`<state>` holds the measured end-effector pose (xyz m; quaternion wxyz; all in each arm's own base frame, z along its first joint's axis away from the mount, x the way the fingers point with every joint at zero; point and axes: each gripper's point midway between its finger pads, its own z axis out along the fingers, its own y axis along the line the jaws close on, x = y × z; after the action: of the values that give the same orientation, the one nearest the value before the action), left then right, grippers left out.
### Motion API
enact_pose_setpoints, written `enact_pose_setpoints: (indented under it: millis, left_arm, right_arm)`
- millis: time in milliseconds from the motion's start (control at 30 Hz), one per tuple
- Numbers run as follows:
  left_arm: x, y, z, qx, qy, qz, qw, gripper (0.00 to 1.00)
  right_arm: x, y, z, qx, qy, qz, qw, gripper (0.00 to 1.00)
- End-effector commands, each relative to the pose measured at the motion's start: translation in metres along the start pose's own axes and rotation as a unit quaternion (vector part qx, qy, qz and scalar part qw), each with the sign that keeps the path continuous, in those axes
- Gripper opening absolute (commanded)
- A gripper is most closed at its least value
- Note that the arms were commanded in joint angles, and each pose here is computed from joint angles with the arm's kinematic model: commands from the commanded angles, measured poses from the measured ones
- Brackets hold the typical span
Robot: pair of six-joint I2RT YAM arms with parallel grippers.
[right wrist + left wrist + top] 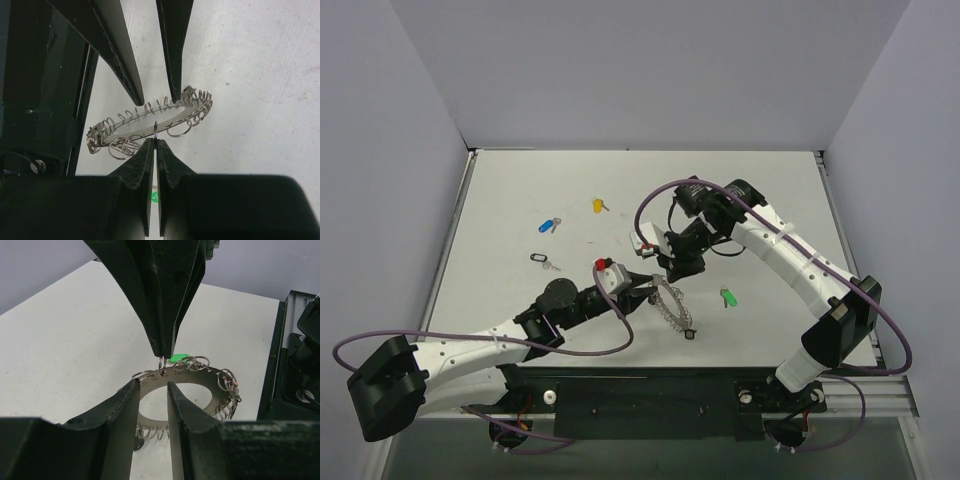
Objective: Put the keys on the keyring
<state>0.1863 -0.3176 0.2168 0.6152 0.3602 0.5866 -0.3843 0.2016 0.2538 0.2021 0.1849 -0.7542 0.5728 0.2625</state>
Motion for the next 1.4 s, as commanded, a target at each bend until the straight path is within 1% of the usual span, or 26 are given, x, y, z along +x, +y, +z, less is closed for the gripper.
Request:
enact_pose_setpoints:
  millis: [0, 133, 433, 633, 700, 733, 833, 867, 1000, 1067, 1100, 1133, 1167, 1200, 1233, 1267, 1300, 1333, 1367]
  left_arm:
    - [-0.041, -0.005, 0.013, 0.020, -0.061, 0.010, 0.998, 0.38]
    - [-0.042, -0.009, 0.018, 0.031, -0.063, 0.007, 0.997, 0.38]
    - [-0.035, -0.011, 0.025, 0.039, -0.051, -0.006, 0.998, 0.27]
    - [-0.030, -0.014, 0.026, 0.046, -0.040, -0.008, 0.998, 0.25]
    - [-0.030, -0.015, 0.027, 0.049, -0.039, -0.008, 0.998, 0.20]
    - [-0.029, -0.014, 0.027, 0.049, -0.037, -0.009, 0.998, 0.15]
    - [-0.030, -0.016, 0.029, 0.052, -0.033, -0.010, 0.998, 0.05]
    - [-0.030, -0.017, 0.029, 0.055, -0.032, -0.011, 0.998, 0.00]
    - [-0.035, -0.014, 0.029, 0.044, -0.039, -0.031, 0.998, 0.00]
    - [-0.039, -0.011, 0.026, 0.028, -0.053, -0.064, 0.996, 0.00]
    - [-0.049, -0.010, 0.024, 0.025, -0.078, -0.073, 0.994, 0.00]
    - [-0.044, -0.008, 0.019, 0.015, -0.082, -0.092, 0.992, 0.00]
    - [-0.055, -0.008, 0.017, 0.012, -0.109, -0.097, 0.989, 0.00]
    - [-0.052, -0.008, 0.013, 0.007, -0.114, -0.109, 0.987, 0.00]
    - [-0.061, -0.008, 0.010, 0.007, -0.136, -0.111, 0.984, 0.00]
    - [-0.058, -0.008, 0.007, 0.003, -0.139, -0.121, 0.983, 0.00]
    - [-0.068, -0.006, 0.003, 0.000, -0.165, -0.123, 0.979, 0.00]
    - [-0.067, -0.008, -0.001, 0.001, -0.173, -0.128, 0.977, 0.00]
    - [-0.077, -0.006, -0.004, -0.002, -0.200, -0.129, 0.971, 0.00]
  right_arm:
    - [-0.020, 0.015, -0.011, -0.009, -0.030, -0.014, 0.999, 0.00]
    - [-0.022, 0.017, -0.010, -0.013, -0.033, -0.012, 0.999, 0.00]
    - [-0.023, 0.018, -0.009, -0.016, -0.036, -0.005, 0.999, 0.00]
    - [-0.022, 0.018, -0.009, -0.016, -0.033, 0.001, 0.999, 0.00]
    - [-0.022, 0.018, -0.009, -0.015, -0.032, 0.003, 0.999, 0.00]
    - [-0.022, 0.018, -0.009, -0.016, -0.033, 0.004, 0.999, 0.00]
    - [-0.022, 0.019, -0.009, -0.016, -0.034, 0.005, 0.999, 0.00]
    - [-0.022, 0.020, -0.009, -0.018, -0.034, 0.008, 0.999, 0.00]
    - [-0.023, 0.020, -0.009, -0.015, -0.036, 0.020, 0.999, 0.00]
    - [-0.025, 0.019, -0.010, -0.010, -0.043, 0.044, 0.998, 0.00]
    - [-0.027, 0.018, -0.011, -0.008, -0.048, 0.053, 0.997, 0.01]
    - [-0.028, 0.018, -0.013, -0.011, -0.060, 0.068, 0.996, 0.07]
    - [-0.028, 0.019, -0.013, -0.013, -0.067, 0.078, 0.995, 0.11]
    - [-0.032, 0.020, -0.018, -0.018, -0.092, 0.094, 0.991, 0.20]
    - [-0.031, 0.022, -0.018, -0.023, -0.102, 0.104, 0.989, 0.27]
    - [-0.036, 0.022, -0.024, -0.025, -0.130, 0.115, 0.985, 0.33]
    - [-0.038, 0.027, -0.027, -0.033, -0.150, 0.122, 0.981, 0.36]
    - [-0.039, 0.025, -0.030, -0.027, -0.161, 0.128, 0.978, 0.37]
    - [-0.038, 0.029, -0.030, -0.034, -0.172, 0.142, 0.974, 0.38]
